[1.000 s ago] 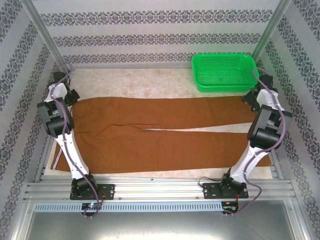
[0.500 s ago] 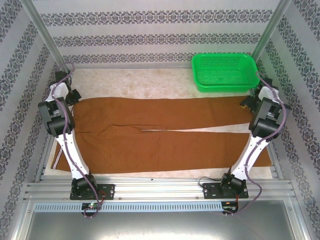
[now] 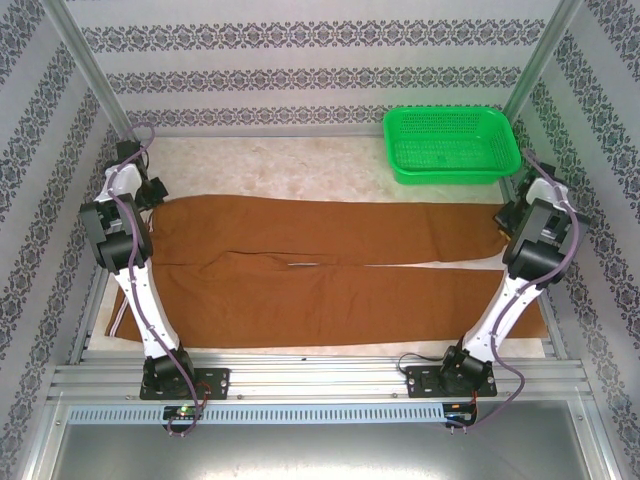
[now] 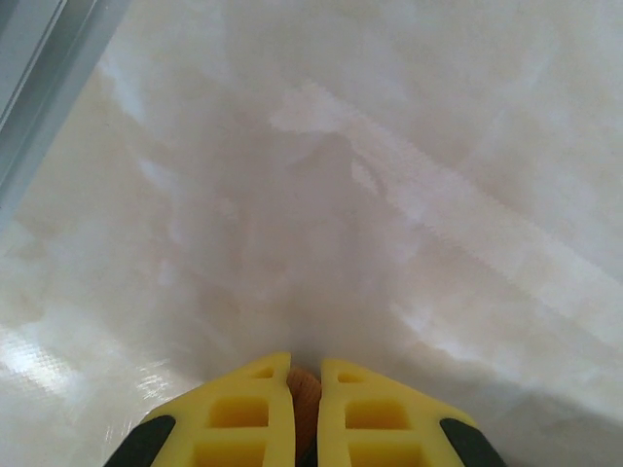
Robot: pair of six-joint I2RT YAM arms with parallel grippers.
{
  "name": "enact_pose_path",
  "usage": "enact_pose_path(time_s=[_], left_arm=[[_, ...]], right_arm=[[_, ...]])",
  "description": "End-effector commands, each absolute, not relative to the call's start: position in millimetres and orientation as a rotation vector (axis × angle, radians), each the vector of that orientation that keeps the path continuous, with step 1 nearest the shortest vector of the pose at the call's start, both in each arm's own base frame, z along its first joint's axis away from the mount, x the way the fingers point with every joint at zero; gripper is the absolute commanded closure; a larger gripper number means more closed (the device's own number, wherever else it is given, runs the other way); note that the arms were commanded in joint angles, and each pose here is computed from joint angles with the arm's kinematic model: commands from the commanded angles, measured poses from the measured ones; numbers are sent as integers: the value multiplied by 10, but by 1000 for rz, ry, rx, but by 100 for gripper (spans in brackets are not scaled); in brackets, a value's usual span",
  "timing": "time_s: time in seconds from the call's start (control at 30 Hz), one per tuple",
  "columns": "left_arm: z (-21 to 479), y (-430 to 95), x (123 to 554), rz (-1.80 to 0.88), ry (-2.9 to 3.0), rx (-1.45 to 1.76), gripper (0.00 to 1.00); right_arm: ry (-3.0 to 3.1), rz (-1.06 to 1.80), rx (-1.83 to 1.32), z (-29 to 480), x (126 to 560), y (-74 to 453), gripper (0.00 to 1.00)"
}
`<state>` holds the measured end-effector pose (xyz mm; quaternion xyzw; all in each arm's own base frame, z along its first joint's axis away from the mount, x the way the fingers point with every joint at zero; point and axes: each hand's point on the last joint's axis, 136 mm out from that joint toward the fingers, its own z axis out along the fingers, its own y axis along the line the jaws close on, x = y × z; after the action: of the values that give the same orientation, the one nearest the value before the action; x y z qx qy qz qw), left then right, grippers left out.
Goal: Roll up the long pants
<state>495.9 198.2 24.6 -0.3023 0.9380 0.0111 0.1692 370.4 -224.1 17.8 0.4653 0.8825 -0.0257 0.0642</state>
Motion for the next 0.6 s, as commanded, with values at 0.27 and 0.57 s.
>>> enact_pose_path(time_s=[0.27,0.57], left_arm=[[212,1727,4851,-46,2755,-862,100],[179,1734,4855,-42,2759,-854,100]], right_arm=[[2774,-446,1409,600,2599,-1909,100],[2582,-426,1162,1543,2865,-1690,16]])
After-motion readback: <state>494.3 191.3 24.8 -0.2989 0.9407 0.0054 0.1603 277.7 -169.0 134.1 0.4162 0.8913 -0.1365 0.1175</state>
